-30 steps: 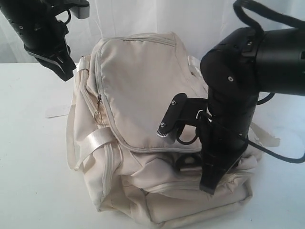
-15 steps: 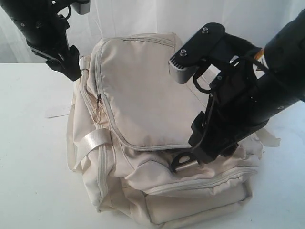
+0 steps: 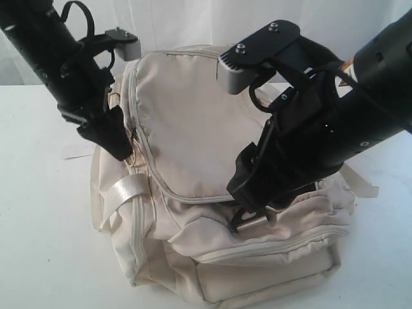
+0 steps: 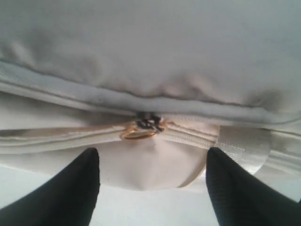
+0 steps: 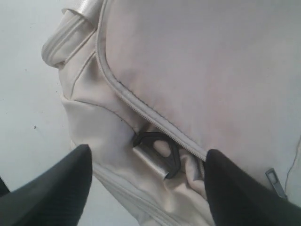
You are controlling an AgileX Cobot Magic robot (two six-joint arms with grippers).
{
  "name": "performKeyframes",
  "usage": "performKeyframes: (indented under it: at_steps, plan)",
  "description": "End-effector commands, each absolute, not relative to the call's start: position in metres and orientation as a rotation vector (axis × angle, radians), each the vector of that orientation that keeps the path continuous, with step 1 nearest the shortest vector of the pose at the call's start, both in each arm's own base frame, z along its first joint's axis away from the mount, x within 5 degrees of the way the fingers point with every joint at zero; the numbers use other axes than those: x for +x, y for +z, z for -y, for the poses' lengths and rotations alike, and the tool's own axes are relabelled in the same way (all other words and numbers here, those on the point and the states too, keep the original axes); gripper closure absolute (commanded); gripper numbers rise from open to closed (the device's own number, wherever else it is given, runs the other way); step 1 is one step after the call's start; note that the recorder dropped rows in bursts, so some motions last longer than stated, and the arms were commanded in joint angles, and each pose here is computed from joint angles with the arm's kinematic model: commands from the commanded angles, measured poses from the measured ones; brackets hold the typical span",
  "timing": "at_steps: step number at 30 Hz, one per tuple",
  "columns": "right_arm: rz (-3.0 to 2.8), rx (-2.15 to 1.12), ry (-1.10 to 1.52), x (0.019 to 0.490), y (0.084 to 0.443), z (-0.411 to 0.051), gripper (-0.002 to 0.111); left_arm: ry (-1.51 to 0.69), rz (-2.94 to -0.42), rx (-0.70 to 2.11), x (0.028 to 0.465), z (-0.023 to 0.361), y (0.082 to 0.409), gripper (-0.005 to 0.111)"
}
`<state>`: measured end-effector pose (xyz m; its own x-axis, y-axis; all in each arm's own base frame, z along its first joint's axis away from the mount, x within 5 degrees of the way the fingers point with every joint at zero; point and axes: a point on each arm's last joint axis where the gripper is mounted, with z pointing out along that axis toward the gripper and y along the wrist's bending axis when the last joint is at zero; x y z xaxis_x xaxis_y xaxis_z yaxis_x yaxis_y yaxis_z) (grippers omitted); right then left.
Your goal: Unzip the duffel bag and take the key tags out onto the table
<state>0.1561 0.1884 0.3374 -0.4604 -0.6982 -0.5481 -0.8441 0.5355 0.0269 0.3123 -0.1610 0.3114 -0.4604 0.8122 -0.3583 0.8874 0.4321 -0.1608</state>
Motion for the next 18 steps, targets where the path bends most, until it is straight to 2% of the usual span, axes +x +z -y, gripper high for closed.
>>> performKeyframes:
  at_steps: [1, 7, 18]
  plan:
    - [-2.28, -1.23, 0.415, 0.158, 0.34, -0.187, 0.045, -0.569, -2.563, 1.573, 0.296, 0.156, 0.296, 0.04]
    - [-2.267, -1.238, 0.413, 0.158, 0.34, -0.187, 0.045, -0.547, -2.558, 1.527, 0.298, 0.156, 0.284, 0.04]
    - [-2.23, -1.215, 0.418, 0.161, 0.342, -0.189, 0.045, -0.532, -2.483, 1.461, 0.306, 0.161, 0.285, 0.04]
